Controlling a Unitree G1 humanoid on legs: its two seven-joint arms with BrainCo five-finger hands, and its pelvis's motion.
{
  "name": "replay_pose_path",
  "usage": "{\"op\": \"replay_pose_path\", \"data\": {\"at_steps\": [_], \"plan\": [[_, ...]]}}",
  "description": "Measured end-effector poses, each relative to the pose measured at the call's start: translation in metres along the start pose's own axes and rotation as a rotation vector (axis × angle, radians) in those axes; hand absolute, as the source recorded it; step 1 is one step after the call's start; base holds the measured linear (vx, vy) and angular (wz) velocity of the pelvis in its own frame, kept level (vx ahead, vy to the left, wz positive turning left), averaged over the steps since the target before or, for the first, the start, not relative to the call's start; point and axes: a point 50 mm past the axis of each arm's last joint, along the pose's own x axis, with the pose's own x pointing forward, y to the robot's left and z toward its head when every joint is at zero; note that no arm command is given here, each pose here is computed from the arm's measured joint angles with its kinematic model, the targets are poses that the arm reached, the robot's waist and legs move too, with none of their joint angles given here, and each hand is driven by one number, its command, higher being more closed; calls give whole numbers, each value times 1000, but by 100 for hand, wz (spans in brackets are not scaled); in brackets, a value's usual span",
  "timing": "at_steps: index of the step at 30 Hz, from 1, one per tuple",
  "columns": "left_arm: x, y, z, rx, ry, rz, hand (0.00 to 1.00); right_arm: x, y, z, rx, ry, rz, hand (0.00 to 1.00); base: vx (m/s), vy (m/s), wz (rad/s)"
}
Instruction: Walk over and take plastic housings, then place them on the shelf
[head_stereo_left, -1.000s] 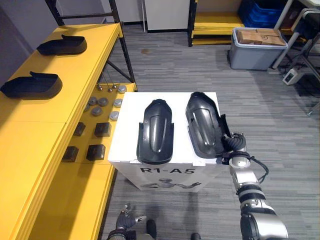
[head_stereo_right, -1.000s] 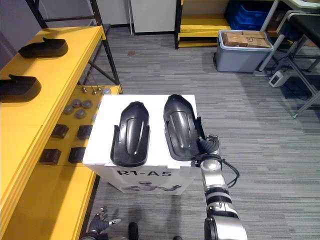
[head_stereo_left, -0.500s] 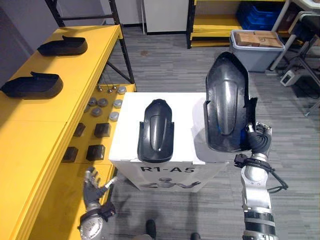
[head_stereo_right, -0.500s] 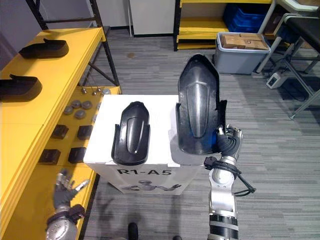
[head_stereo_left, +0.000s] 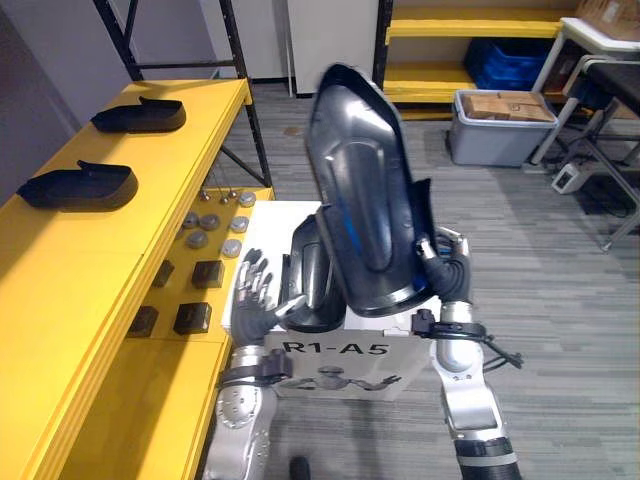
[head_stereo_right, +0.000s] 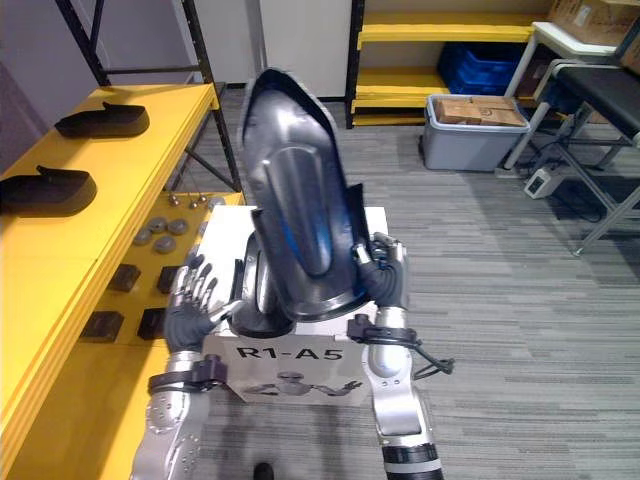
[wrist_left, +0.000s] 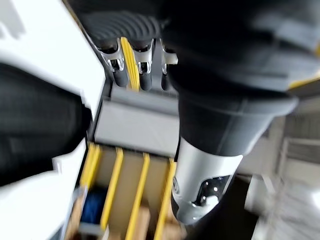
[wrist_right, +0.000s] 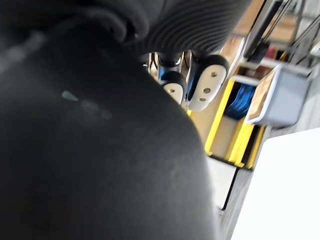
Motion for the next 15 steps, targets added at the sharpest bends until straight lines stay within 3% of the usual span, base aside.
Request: {"op": "replay_pose_path", "data": {"at_steps": [15], "plan": [[12, -39, -24, 42, 104, -173, 0, -29, 60, 28, -34, -179, 330, 100, -16, -1, -5]]}}
